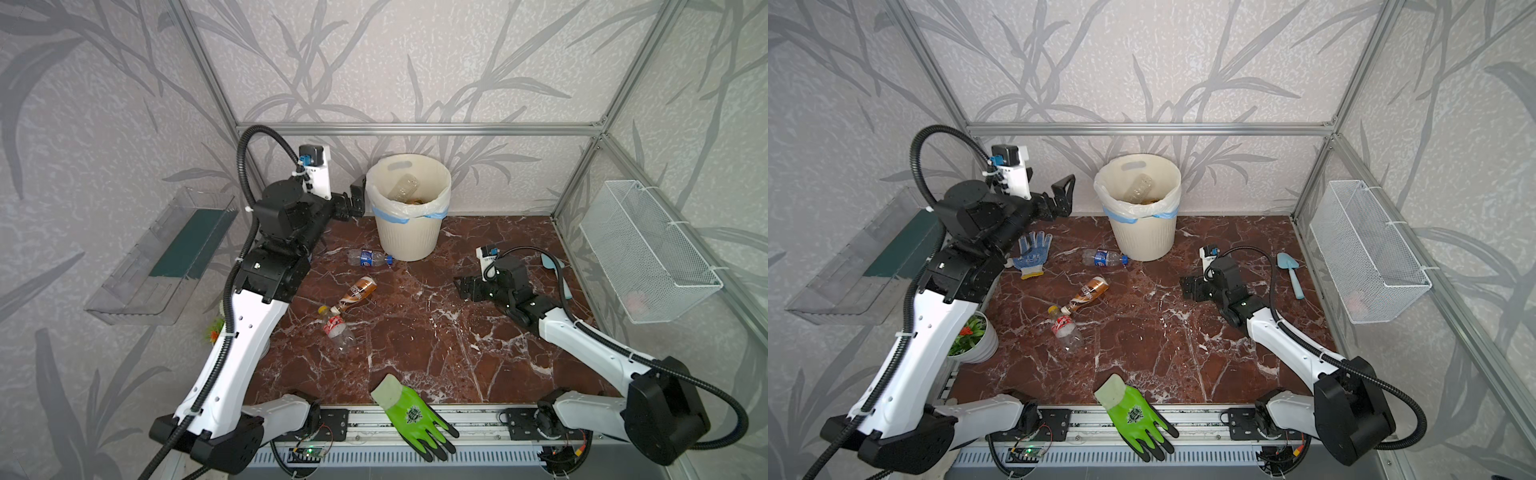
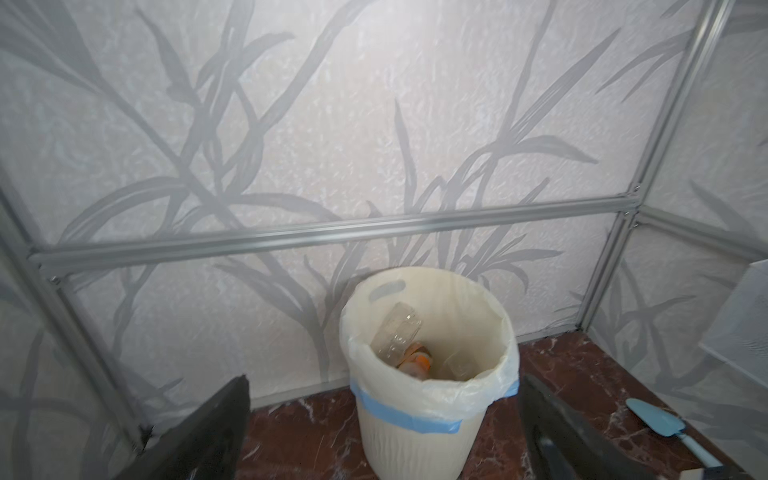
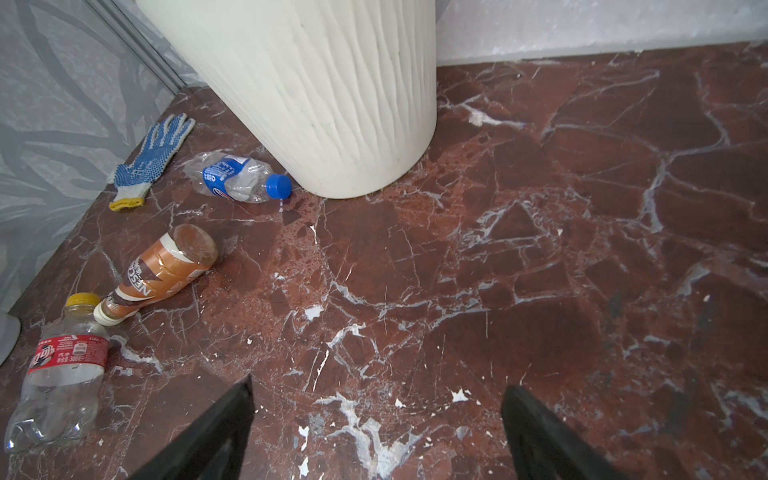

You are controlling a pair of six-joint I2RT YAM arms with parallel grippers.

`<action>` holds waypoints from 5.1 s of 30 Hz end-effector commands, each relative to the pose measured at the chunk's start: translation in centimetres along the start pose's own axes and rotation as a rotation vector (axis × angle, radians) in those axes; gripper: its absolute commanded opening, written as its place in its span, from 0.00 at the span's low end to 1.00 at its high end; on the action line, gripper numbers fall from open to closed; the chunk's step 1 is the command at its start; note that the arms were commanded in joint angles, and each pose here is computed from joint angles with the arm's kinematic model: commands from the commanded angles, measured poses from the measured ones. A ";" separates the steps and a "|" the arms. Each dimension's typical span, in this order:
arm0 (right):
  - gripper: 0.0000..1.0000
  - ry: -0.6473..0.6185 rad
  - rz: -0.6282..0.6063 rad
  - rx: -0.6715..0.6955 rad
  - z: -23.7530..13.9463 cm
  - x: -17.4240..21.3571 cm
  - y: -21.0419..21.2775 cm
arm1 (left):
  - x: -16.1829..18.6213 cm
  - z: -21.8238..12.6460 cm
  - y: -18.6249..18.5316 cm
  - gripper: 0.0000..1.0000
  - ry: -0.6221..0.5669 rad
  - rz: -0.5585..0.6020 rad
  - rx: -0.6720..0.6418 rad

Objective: Throw the plastic bottles in the bin
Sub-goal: 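Open the left gripper to drop the clear water bottle into the bin, then lower the left gripper onto the red-label yellow-cap bottle and close it, then lift the red-label bottle with the left gripper and carry it over the bin, then open the left gripper to drop the red-label bottle into the bin, then reach the right gripper to the Nescafe bottle and close it around it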

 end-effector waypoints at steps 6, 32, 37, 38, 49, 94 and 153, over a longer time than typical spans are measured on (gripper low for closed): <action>0.94 -0.003 0.155 0.116 2.4 -0.1 3.4 | 19.7 -4.4 4.9 0.99 0.530 -0.375 -0.391; 0.93 0.141 0.169 0.055 7.7 2.8 5.7 | 36.8 -10.0 0.4 0.90 0.794 -0.964 -0.480; 0.93 0.141 0.171 0.059 8.1 3.2 5.5 | 37.2 -8.9 -0.3 0.90 0.829 -0.943 -0.426; 0.93 0.143 0.172 0.062 8.1 3.3 5.4 | 37.3 -8.7 -0.4 0.90 0.838 -0.933 -0.413; 0.93 0.141 0.182 0.080 8.4 3.6 4.5 | 40.2 -8.5 -1.2 0.79 0.965 -0.878 -0.402; 0.96 0.105 0.055 0.116 3.8 1.8 3.6 | 5.3 -9.8 1.8 0.60 -0.420 -0.216 0.006; 0.99 0.349 0.558 0.025 10.9 6.7 18.1 | 17.7 -4.2 5.2 0.99 0.382 -0.066 -0.226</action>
Point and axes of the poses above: each gripper's point midway between its finger pads, its own z axis out along the fingers, its own y axis along the line the jaws close on, x = y × z, the point moved 4 cm from there along -z, back along the fingers, and after that the axes turned 7 degrees about z, right-handed, at the moved point
